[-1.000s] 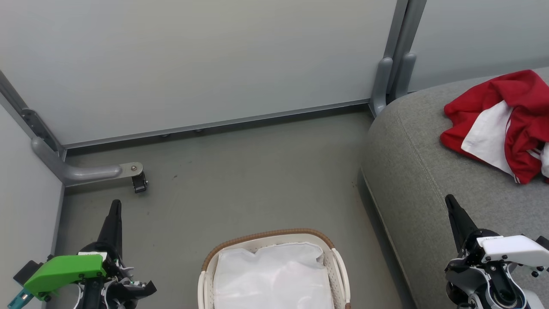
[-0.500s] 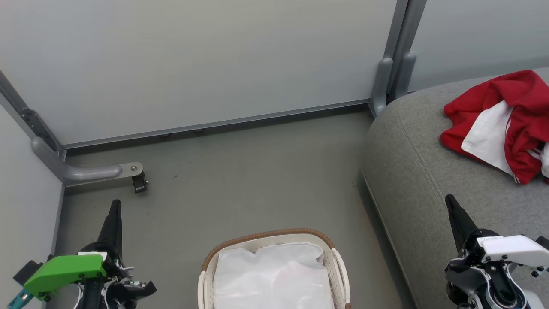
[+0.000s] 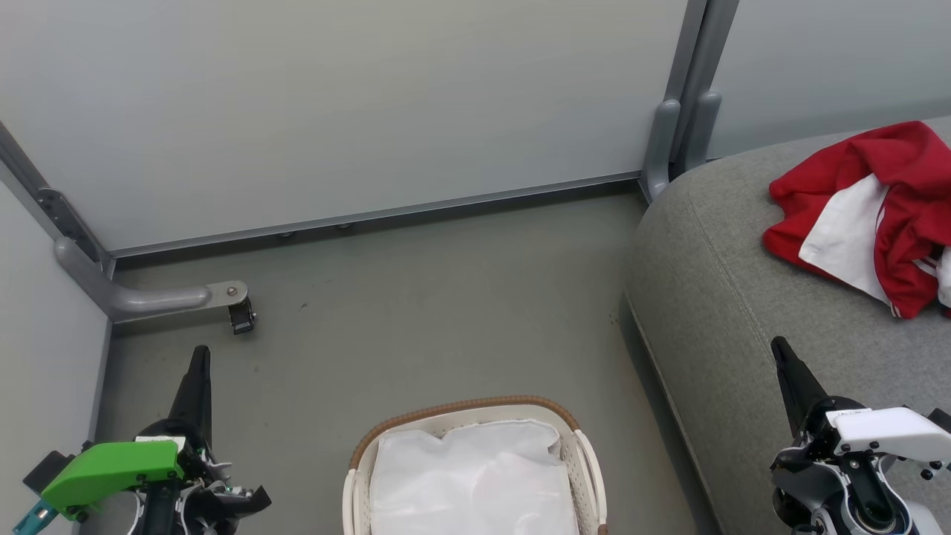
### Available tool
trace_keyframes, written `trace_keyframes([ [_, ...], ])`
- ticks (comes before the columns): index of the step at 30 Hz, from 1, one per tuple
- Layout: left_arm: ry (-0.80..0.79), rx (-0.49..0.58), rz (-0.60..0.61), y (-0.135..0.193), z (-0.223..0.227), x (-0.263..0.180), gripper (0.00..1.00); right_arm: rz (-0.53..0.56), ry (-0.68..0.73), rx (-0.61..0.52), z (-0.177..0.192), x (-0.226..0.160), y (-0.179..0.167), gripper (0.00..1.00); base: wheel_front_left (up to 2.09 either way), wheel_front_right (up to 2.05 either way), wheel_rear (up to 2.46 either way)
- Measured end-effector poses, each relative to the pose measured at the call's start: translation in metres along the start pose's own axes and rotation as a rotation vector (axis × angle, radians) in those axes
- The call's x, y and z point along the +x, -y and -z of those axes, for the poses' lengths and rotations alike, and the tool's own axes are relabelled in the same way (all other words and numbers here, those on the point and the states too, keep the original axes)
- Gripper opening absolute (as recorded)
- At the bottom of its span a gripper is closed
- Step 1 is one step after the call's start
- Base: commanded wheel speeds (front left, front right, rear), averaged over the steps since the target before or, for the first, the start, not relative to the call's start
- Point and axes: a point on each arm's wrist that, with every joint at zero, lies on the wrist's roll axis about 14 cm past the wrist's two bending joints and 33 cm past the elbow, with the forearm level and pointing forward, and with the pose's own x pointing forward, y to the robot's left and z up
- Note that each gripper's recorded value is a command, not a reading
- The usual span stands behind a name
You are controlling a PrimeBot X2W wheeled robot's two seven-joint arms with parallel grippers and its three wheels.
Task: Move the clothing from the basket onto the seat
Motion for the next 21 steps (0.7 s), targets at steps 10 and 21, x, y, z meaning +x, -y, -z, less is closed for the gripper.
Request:
trace_keyframes([
  [10, 0.000, 0.000, 0.000, 0.0000, 0.0000, 0.0000, 0.00, 0.000, 0.000, 0.000, 0.0000, 0.0000, 0.0000, 0.00, 0.00, 0.00, 0.00],
  [21, 0.000, 0.000, 0.000, 0.0000, 0.0000, 0.0000, 0.00, 0.000, 0.000, 0.000, 0.0000, 0.0000, -0.0001, 0.00, 0.00, 0.00, 0.00],
])
